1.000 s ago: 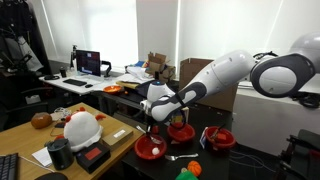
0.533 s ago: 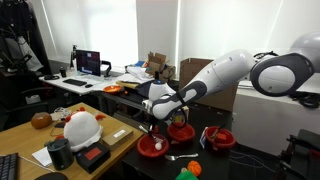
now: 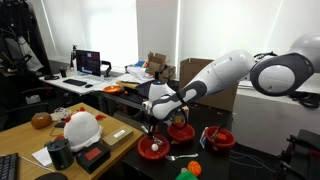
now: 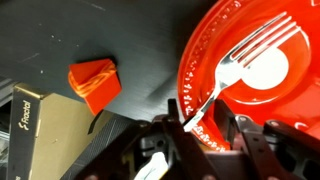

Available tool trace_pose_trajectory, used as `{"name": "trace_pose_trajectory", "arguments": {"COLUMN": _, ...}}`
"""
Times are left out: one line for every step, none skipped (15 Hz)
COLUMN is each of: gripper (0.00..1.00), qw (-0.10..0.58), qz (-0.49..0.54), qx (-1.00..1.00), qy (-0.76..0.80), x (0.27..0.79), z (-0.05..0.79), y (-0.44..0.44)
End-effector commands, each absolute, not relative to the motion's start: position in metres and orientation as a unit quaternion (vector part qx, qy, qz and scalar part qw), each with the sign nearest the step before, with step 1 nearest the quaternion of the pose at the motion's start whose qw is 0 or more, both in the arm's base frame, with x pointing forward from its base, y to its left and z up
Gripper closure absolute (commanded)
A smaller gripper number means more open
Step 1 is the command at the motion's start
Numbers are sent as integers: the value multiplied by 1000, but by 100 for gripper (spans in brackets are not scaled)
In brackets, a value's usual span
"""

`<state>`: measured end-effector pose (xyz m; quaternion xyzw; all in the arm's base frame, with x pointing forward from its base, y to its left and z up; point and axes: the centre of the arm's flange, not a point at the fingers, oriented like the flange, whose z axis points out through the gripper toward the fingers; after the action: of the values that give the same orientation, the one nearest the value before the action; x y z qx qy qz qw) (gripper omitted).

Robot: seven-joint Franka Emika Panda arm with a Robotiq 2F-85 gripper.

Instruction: Remove the fork from the orange plate and put it on the table

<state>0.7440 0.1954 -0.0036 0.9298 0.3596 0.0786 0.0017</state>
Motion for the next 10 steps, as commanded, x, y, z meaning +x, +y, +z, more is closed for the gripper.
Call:
{"name": "trace_pose_trajectory", "arguments": {"gripper": 27, "qw": -3, "qz": 63, "qx": 927, "qy": 370, "x": 745, "z": -10, "y": 202}}
{"name": "trace_pose_trajectory", "arguments": {"gripper": 18, "qw": -3, "qz": 61, "qx": 927, "qy": 371, "x": 744, "z": -11, "y": 203}}
{"name": "trace_pose_trajectory", "arguments": {"gripper": 12, "qw": -3, "qz": 59, "qx": 927, "qy": 371, "x": 744, "z": -11, "y": 203}}
{"name": "trace_pose_trajectory", "arguments": {"gripper": 5, "qw": -3, "qz": 58, "qx": 927, "qy": 371, "x": 744, "z": -11, "y": 204}}
{"name": "trace_pose_trajectory", "arguments": {"gripper": 0, "qw": -2, "qz": 58, "qx": 927, "qy": 370, "x": 744, "z": -11, "y": 203}}
{"name": "trace_pose_trajectory", "arguments": {"gripper": 0, "qw": 0, "qz": 60, "qx": 927, "qy": 369, "x": 745, "z": -11, "y": 203}}
{"name": "trace_pose_trajectory", "arguments": {"gripper": 0, "qw": 0, "qz": 62, "qx": 928, "qy": 368, "x": 746, "z": -10, "y": 202}}
{"name": "trace_pose_trajectory", "arguments": {"gripper": 0, "qw": 1, "qz": 64, "qx": 929, "qy": 365, "x": 747, "z": -8, "y": 202}}
{"name": "trace_pose_trajectory", "arguments": {"gripper": 0, "qw": 2, "qz": 67, "qx": 929, "qy": 363, "x": 748, "z": -7, "y": 201}}
{"name": "trace_pose_trajectory", "arguments": {"gripper": 0, "qw": 1, "qz": 68, "qx": 931, "qy": 359, "x": 750, "z": -5, "y": 200}}
